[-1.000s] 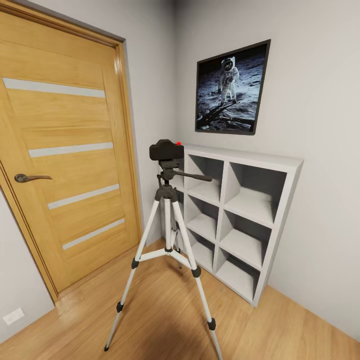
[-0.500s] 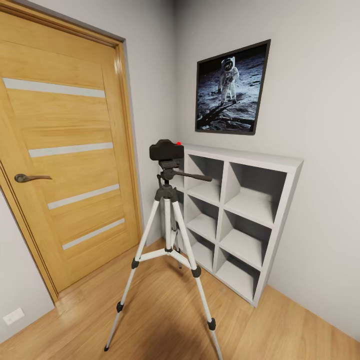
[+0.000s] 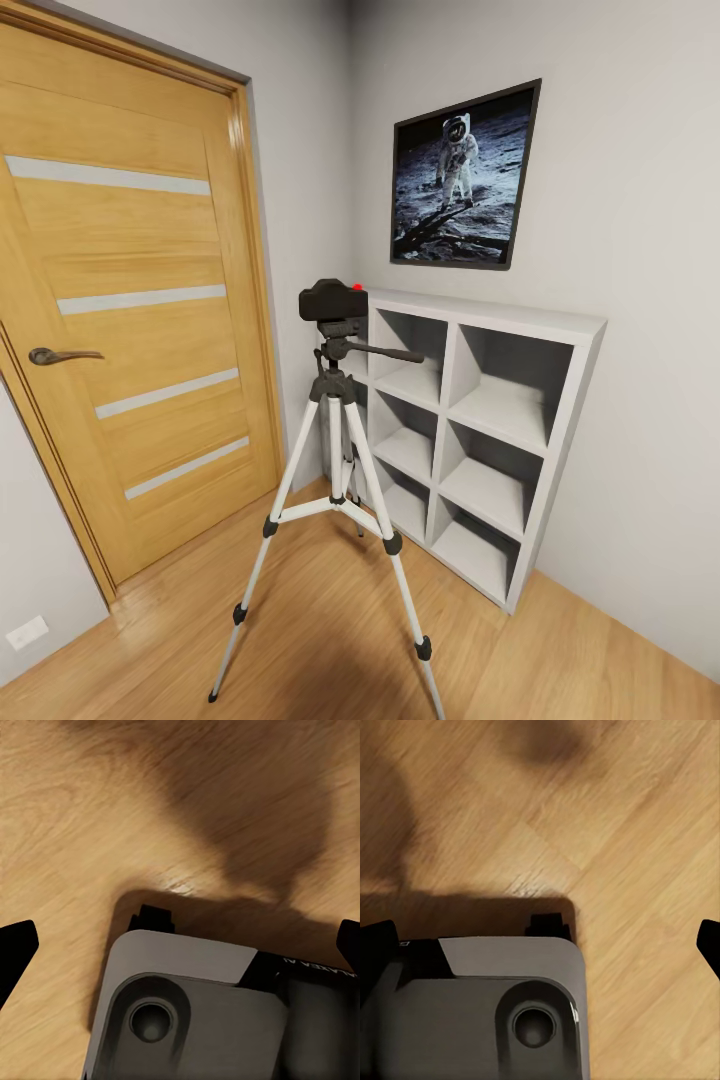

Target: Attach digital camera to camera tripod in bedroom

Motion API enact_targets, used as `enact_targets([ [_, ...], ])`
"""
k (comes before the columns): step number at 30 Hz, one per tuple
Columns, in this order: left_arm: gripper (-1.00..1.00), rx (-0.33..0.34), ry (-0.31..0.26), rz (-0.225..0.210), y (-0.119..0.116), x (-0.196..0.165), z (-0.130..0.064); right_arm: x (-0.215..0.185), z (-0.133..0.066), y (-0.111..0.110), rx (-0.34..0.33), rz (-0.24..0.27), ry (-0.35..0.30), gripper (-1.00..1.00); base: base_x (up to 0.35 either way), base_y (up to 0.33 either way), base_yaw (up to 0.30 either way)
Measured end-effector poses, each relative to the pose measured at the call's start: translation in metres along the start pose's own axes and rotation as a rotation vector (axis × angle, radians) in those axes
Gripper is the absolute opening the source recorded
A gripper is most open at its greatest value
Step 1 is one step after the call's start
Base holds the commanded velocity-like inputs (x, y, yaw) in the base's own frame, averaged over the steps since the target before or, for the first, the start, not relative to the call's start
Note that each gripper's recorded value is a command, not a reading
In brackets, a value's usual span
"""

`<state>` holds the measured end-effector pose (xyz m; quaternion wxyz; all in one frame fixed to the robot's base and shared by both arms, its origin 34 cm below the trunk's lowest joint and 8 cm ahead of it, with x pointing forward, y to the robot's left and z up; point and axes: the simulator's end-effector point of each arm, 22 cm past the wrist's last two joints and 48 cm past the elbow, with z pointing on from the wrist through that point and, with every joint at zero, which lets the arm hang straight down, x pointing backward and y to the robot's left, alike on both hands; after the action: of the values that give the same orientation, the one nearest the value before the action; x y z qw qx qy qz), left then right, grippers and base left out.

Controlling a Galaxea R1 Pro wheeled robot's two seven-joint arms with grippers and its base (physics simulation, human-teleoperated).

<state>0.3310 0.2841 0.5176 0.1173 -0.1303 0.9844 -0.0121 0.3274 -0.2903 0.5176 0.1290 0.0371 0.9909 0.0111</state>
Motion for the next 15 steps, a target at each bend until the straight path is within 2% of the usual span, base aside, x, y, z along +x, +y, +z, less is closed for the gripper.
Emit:
enact_targets([
  [15, 1.00, 0.000, 0.000, 0.000, -0.0001, 0.0000, 0.0000, -0.0027, 0.0001, 0.0012, -0.001, 0.001, -0.011, 1.00, 0.000, 0.000, 0.000],
])
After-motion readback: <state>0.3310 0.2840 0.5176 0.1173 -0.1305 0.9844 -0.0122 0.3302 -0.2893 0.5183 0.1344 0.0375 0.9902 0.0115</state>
